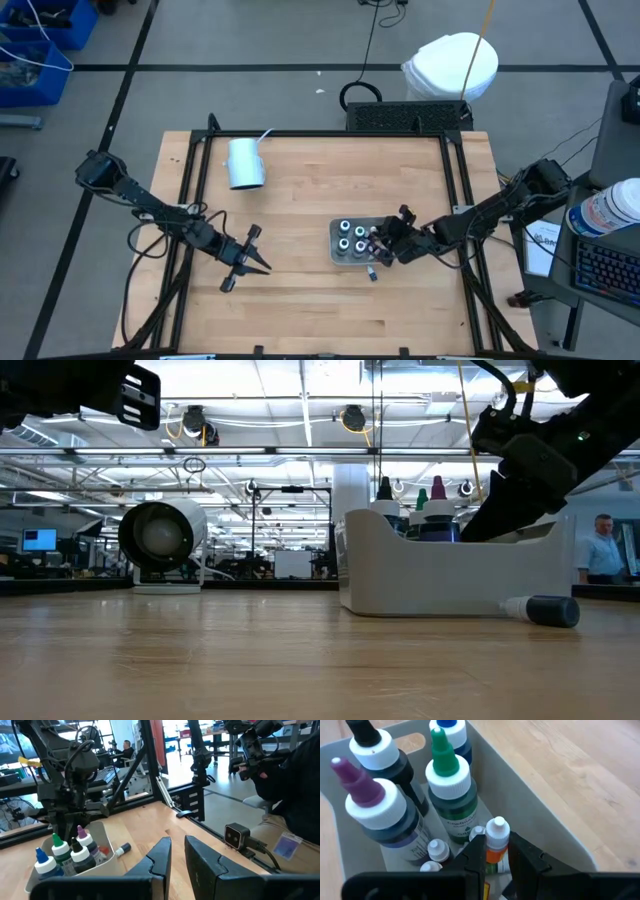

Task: Pick & Place food coloring
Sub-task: Put the orange food coloring bottle into the gray bin, then put the small blue food coloring bottle into the gray bin

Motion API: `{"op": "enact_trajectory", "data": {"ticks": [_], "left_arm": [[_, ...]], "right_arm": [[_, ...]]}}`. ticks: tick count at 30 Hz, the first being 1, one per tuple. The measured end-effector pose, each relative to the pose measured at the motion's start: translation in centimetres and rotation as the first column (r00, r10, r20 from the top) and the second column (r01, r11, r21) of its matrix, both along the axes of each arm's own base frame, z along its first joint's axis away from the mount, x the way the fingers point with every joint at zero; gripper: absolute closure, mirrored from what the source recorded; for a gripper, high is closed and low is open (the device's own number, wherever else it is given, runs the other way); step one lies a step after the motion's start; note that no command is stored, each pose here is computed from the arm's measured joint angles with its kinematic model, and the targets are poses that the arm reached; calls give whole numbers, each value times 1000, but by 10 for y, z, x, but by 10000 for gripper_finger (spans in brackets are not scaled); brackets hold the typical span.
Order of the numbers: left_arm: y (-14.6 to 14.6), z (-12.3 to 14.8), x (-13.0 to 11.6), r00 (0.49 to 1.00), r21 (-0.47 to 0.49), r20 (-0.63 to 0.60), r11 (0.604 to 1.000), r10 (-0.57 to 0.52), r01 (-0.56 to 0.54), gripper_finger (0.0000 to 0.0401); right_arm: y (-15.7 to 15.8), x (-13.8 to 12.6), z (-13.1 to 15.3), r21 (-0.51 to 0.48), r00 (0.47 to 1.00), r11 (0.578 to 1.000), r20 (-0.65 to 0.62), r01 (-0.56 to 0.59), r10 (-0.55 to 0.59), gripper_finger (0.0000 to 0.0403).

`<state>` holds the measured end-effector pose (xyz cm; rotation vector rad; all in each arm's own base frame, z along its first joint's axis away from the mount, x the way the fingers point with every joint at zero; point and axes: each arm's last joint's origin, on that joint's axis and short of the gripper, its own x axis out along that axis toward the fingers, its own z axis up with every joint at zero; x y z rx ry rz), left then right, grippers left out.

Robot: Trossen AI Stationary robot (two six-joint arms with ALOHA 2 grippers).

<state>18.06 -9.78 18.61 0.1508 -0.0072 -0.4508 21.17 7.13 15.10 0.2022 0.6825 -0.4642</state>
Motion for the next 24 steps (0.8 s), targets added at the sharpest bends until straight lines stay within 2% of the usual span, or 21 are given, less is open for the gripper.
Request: {"op": "enact_trajectory", "data": {"ticks": [15, 24], "left_arm": [[0, -1, 0, 1000, 4, -4, 1000, 0, 0, 339], [0, -3, 0, 1000, 10, -28, 1000, 1, 0, 339]], "right_arm": [[1, 0, -1, 30, 1000, 999, -10, -23, 23, 343], [0, 0, 0, -14, 1000, 1000, -3, -14, 14, 285]]}}
